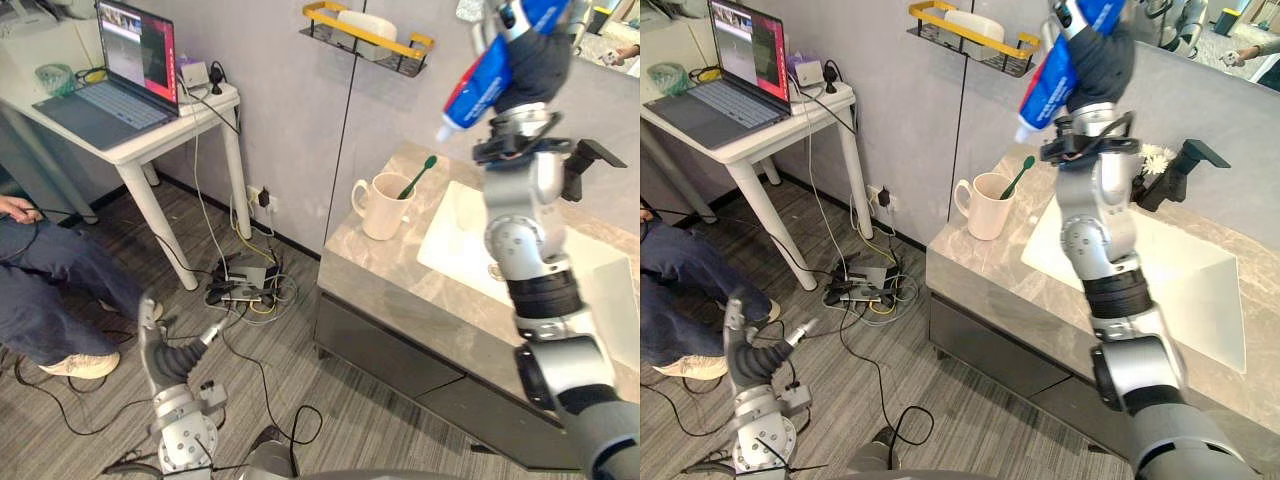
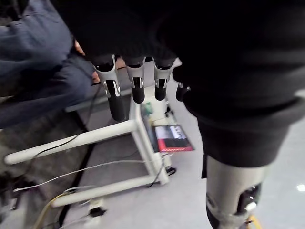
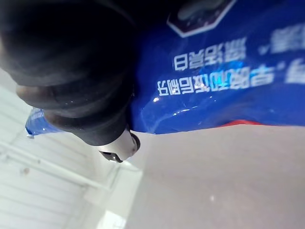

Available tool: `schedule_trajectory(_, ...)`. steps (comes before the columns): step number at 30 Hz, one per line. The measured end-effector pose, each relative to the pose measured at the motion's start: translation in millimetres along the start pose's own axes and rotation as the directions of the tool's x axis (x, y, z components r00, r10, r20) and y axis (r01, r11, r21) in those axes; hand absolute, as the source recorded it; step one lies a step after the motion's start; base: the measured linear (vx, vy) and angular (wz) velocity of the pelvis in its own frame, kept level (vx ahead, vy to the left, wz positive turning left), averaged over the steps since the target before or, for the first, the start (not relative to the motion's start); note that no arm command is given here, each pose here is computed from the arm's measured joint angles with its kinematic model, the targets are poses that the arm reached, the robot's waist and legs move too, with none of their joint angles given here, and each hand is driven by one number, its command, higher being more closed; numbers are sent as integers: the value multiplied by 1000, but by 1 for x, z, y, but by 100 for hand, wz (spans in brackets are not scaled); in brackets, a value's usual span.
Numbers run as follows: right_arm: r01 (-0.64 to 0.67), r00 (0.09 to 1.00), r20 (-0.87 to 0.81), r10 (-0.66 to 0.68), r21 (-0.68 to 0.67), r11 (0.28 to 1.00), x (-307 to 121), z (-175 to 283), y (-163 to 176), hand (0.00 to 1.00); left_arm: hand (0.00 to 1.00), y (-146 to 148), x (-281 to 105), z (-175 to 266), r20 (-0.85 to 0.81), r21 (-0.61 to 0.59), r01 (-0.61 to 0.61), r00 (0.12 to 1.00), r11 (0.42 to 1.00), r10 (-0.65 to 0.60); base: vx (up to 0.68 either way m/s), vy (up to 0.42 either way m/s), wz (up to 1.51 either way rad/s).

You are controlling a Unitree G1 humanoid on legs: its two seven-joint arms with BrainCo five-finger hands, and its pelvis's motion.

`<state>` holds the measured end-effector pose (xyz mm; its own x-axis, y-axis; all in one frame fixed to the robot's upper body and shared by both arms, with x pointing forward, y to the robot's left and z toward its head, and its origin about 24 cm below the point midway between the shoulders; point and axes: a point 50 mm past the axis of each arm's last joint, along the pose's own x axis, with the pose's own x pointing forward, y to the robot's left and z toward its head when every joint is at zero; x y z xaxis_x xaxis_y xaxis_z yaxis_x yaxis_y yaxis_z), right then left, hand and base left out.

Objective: Organize washtable

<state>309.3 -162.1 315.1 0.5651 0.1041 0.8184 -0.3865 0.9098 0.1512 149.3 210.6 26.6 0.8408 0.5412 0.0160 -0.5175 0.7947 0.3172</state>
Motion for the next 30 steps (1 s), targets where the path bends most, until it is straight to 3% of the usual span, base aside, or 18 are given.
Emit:
schedule_trajectory(6, 10, 1000, -14, -14, -232, 973, -13, 9, -21, 100, 0, -20, -6, -34, -165, -51, 140, 975, 989, -146, 7, -5, -10)
schedule_trajectory(13, 75, 996, -17, -84, -305, 950, -30, 9, -32, 100, 0, -40, -8, -53, -257, -114, 215, 937, 970, -237, 7, 1, -4)
schedule_trajectory(22, 230, 973, -16, -231, -64, 971, -42, -14, -19, 100, 0, -64, -12, -94, -441, -155, 263, 844, 952, -305, 6, 1, -7)
schedule_trajectory(30, 234, 972, -22, -233, 61, 970, -25, -23, -5, 100, 0, -61, -8, -124, -573, -169, 225, 770, 960, -282, 2, -6, -6)
